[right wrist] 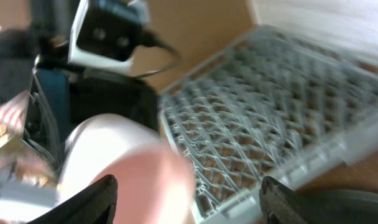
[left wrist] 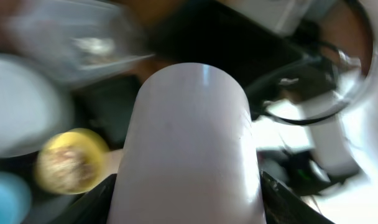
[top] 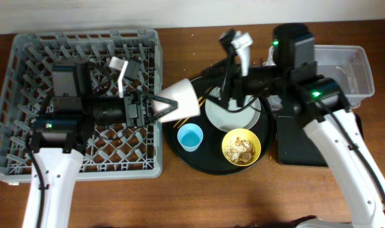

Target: Sort waste into correct bins and load items into the dishwasher rack

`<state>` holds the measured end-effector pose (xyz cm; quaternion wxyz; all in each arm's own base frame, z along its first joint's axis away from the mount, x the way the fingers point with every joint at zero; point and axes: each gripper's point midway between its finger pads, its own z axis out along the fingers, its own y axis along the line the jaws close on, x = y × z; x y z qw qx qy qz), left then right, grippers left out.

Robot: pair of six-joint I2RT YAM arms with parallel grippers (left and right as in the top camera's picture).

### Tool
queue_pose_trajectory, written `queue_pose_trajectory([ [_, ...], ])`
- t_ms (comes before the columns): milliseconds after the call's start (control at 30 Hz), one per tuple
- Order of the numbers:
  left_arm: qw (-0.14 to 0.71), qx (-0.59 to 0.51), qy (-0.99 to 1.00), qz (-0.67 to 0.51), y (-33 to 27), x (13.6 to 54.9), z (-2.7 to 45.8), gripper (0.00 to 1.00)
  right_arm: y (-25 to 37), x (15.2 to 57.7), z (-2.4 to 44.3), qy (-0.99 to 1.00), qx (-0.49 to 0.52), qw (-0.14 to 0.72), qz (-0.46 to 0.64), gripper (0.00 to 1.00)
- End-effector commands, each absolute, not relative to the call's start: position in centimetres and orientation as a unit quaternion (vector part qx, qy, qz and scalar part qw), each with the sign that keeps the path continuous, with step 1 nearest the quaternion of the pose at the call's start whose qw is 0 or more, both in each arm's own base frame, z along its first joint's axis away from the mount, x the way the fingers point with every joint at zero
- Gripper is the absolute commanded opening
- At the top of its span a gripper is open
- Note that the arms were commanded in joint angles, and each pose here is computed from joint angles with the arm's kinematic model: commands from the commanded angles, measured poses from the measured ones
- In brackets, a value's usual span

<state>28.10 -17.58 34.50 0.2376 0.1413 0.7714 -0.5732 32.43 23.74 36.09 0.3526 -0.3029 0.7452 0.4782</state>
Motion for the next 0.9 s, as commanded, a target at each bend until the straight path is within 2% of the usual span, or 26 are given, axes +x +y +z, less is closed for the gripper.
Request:
queue_pose_trajectory([
  [0, 0.282, -0.057, 0.892, -0.349, -7.8, 33.0, 27.6, 0.52, 19.2, 33.1, 34.3, 0.82, -0.194, 0.325, 0.43, 0.75],
  [67, 0.25, -0.221, 0.928, -0.163, 2.7, 31.0, 23.6, 0.52, 16.7, 31.4, 28.4, 0.908, -0.123, 0.238, 0.322, 0.75],
  [133, 0.226, -0.319, 0.919, -0.043, 9.0, 28.3, 22.2, 0.52, 17.0, 30.1, 26.0, 0.932, -0.128, 0.197, 0.275, 0.78],
  [233, 0.186, -0.447, 0.874, 0.051, 13.7, 24.4, 21.4, 0.52, 18.6, 29.3, 24.2, 0.939, -0.148, 0.159, 0.266, 0.78],
  [333, 0.141, -0.49, 0.858, 0.058, 14.9, 23.4, 19.1, 0.52, 18.6, 29.3, 23.7, 0.942, -0.146, 0.148, 0.264, 0.78],
  [433, 0.047, -0.488, 0.872, 0.007, 13.6, 25.0, 13.5, 0.53, 18.6, 29.3, 23.7, 0.942, -0.146, 0.148, 0.264, 0.78],
  [533, -0.007, -0.488, 0.873, 0.011, 13.8, 25.0, 10.6, 0.54, 18.6, 29.2, 23.6, 0.942, -0.146, 0.147, 0.264, 0.78],
  [600, -0.008, -0.488, 0.873, 0.021, 14.3, 25.3, 10.0, 0.93, 18.6, 29.3, 23.7, 0.942, -0.146, 0.148, 0.264, 0.78],
  [633, -0.004, -0.488, 0.873, 0.02, 14.4, 25.4, 10.0, 0.97, 18.6, 29.3, 23.7, 0.942, -0.147, 0.15, 0.264, 0.79],
  [733, 0.024, -0.43, 0.9, -0.06, 12.4, 27.8, 12.3, 0.99, 18.8, 30.3, 21.4, 0.952, -0.148, 0.136, 0.232, 0.77],
  [800, 0.099, -0.31, 0.932, -0.161, 8.5, 31.3, 16.9, 0.98, 20.3, 30.9, 17.1, 0.962, -0.166, 0.099, 0.195, 0.74],
  [867, 0.178, -0.171, 0.945, -0.214, 3.9, 32.9, 21.9, 0.98, 21.3, 31.9, 11.7, 0.977, -0.15, 0.055, 0.143, 0.72],
])
